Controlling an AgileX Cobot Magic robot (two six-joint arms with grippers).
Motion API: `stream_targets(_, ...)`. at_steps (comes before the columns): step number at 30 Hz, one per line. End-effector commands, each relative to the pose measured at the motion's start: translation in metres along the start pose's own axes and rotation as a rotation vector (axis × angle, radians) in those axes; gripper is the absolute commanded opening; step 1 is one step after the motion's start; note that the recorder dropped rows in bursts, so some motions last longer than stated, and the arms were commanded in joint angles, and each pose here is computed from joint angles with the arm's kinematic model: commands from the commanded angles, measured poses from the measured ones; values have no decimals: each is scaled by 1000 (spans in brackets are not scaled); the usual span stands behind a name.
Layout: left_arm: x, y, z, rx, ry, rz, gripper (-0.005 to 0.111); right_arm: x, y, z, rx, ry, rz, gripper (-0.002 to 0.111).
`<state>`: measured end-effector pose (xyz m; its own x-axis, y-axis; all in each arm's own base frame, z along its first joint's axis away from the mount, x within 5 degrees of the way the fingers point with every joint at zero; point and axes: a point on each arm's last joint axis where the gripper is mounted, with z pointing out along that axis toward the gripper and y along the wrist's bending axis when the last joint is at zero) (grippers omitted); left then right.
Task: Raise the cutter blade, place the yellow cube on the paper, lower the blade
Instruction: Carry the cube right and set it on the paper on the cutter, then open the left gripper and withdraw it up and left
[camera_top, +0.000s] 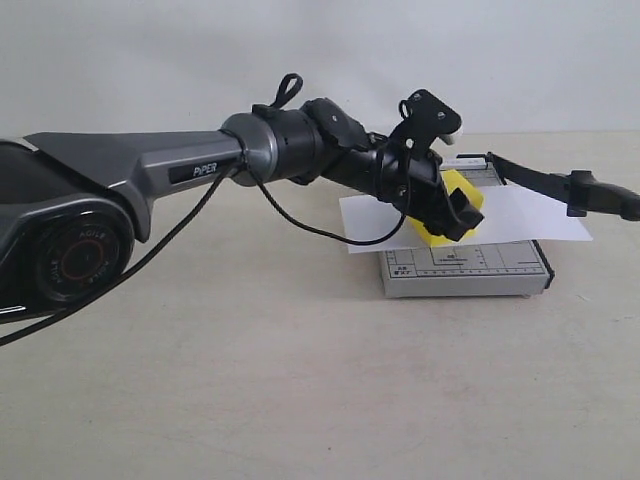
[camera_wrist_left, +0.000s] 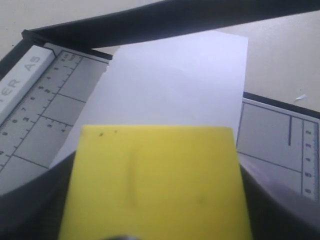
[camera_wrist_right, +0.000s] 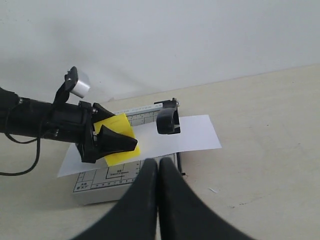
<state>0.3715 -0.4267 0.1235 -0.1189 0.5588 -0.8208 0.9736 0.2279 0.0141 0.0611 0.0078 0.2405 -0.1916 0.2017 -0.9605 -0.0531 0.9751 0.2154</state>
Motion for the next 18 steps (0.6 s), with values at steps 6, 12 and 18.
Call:
stream_targets(6, 6, 2, 6, -36, -5, -33, 66, 0, 0, 0, 1, -10, 3, 0)
stream_targets(12, -12, -1, -7, -8, -33, -49, 89, 0, 0, 0, 1, -13, 3, 0)
stream_targets(18, -73, -1, -64, -82, -87, -141, 74, 0, 0, 0, 1, -13, 3, 0)
